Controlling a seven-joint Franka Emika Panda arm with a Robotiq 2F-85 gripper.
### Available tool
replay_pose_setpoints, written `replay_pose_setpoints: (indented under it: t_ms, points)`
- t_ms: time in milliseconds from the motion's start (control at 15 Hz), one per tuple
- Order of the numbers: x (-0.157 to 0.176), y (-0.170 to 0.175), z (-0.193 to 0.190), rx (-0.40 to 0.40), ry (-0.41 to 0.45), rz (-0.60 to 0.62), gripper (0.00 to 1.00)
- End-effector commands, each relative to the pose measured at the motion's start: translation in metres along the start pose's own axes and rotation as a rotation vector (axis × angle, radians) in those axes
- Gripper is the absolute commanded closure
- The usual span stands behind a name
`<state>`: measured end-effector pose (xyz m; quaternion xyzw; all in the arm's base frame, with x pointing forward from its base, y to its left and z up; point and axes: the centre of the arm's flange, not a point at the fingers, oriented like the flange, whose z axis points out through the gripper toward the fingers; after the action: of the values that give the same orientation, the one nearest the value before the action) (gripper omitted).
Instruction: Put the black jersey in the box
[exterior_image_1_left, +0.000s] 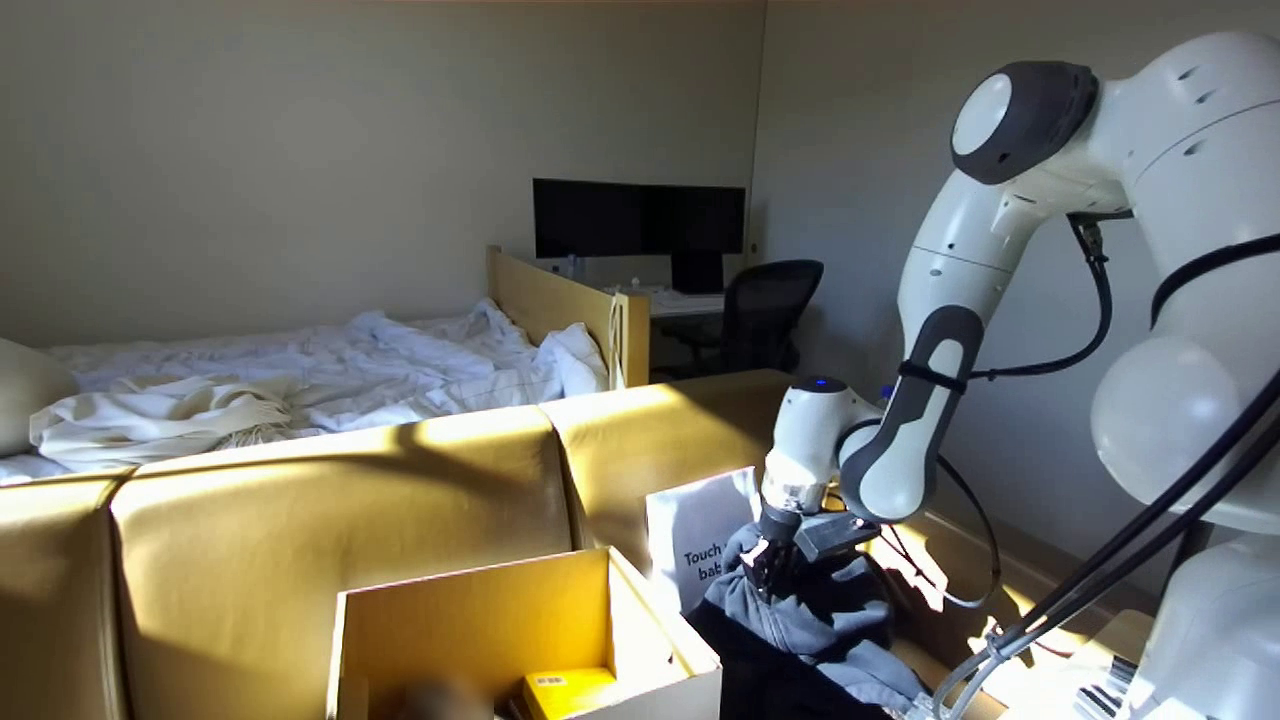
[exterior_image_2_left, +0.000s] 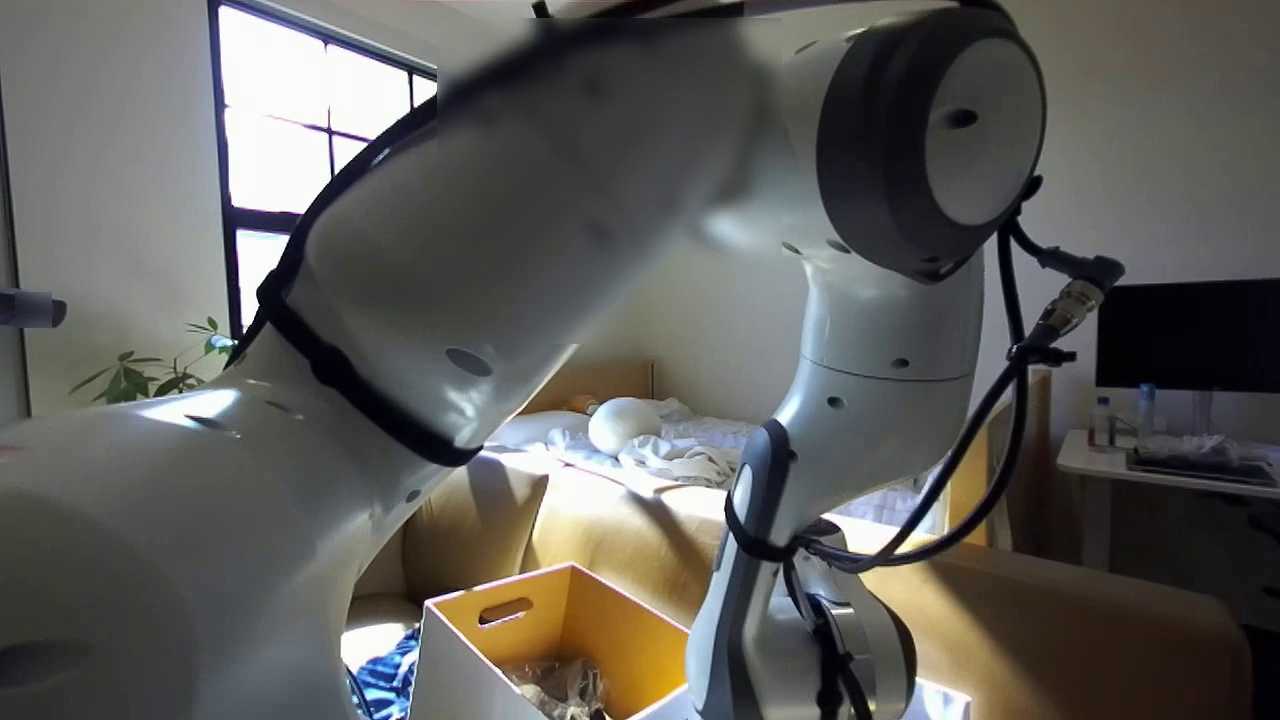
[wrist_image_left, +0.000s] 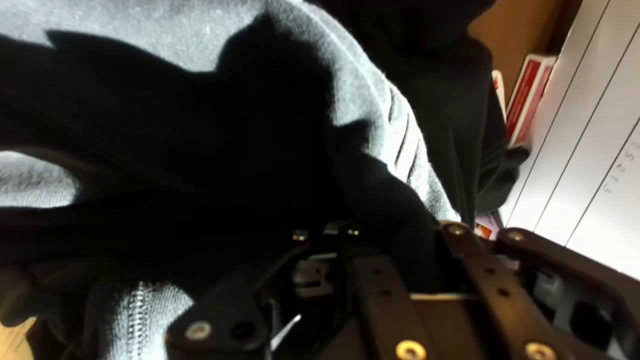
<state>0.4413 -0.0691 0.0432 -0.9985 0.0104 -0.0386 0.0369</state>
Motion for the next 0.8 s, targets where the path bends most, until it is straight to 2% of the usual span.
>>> replay_pose_setpoints:
  t_ms: [0, 333, 600, 667, 733]
  points:
    - [0.041, -0.009, -0.072, -0.124, -0.146, -0.058, 0.93]
    - [0.093, -0.019, -0.140, -0.339, -0.310, 0.038, 0.93]
    - [0.119, -0.026, -0.224, -0.400, -0.392, 0.040, 0.93]
    - [0.105, -0.028, -0.175, -0.348, -0.350, 0.067, 0.94]
    - [0.110, -0.032, -0.190, -0.359, -0.343, 0.069, 0.84]
